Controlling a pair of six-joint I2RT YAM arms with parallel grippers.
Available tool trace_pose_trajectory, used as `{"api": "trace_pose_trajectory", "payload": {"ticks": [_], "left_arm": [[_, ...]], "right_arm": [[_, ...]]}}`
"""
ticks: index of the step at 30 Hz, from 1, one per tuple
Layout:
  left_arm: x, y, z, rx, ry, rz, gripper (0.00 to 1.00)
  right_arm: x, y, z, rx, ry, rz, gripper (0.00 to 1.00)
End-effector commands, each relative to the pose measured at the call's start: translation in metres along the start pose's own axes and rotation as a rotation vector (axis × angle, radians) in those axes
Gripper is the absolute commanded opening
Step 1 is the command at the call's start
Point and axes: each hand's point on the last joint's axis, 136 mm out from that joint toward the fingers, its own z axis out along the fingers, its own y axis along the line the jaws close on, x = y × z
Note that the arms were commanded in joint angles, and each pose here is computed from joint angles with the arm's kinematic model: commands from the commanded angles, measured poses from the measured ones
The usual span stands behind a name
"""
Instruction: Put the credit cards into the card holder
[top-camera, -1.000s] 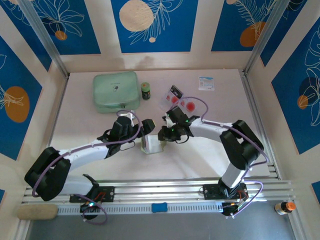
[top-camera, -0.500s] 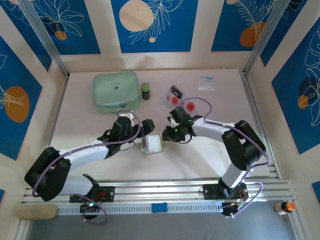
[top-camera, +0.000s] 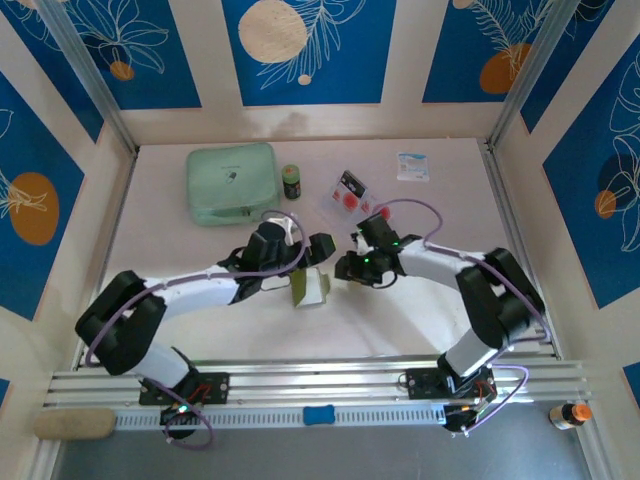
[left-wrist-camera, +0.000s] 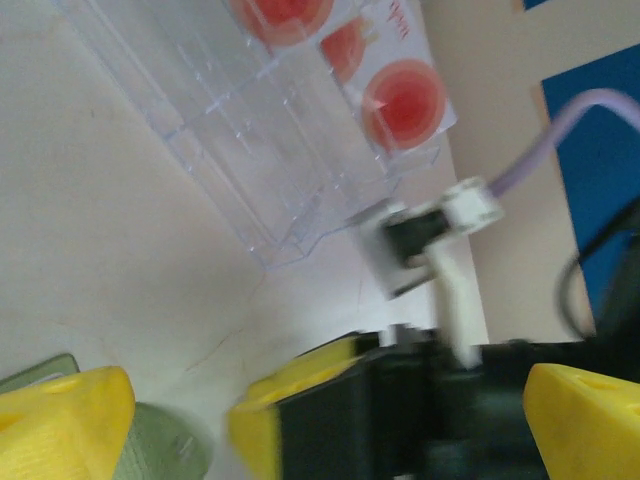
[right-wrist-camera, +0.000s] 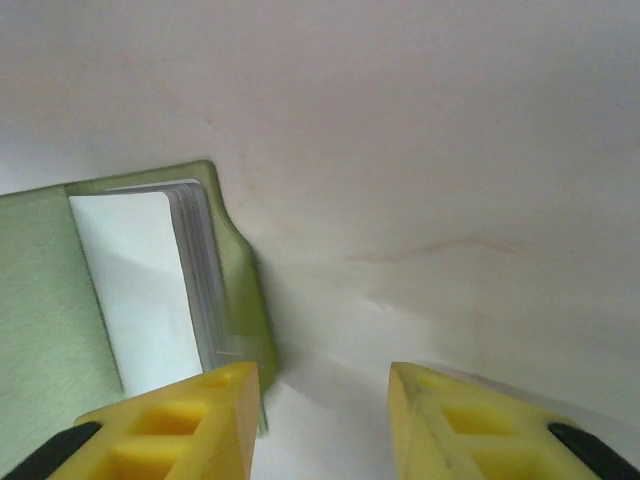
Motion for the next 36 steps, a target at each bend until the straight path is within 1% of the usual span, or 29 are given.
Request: {"api": "trace_pose_trajectory", "payload": {"ticks": [1,6,12,14,16,21,26,32,36], "left_arm": [[0.013,0.004,0.012,0.010,0.030,-0.024,1.00],[0.038,0.028,0.024,-0.030,0.069,-0.043,1.00],[0.061,0.061,0.028,-0.100,0.098,-0.052,1.00],[0.063,0.065,0.028,-0.106,0.101,-0.061,1.00],[0.061,0.058,0.027,-0.089,0.101,-0.056,1.00],[0.041,0.028,0.023,-0.063,0.097,0.006,1.00],[0.009,0.003,0.016,-0.031,0.079,0.038,1.00],[-0.036,-0.008,0.004,0.025,0.042,0.010,1.00],[-0.065,-0.001,-0.017,0.009,0.010,0.006,1.00]], "right_arm": [[-0.004,-0.012,-0.027,0.005,-0.048,0.062,0.38],[-0.003,-0.024,-0.046,0.008,-0.080,0.096,0.39],[0.001,-0.024,-0.053,-0.002,-0.088,0.102,0.39],[0.002,-0.022,-0.055,-0.011,-0.088,0.099,0.38],[0.002,-0.019,-0.057,-0.023,-0.090,0.098,0.38],[0.005,-0.004,-0.061,-0.064,-0.096,0.063,0.38],[0.014,0.015,-0.060,-0.081,-0.092,0.024,0.37],[0.030,0.051,-0.051,-0.075,-0.075,-0.066,0.33],[0.038,0.081,-0.043,-0.068,-0.070,-0.135,0.32]]}}
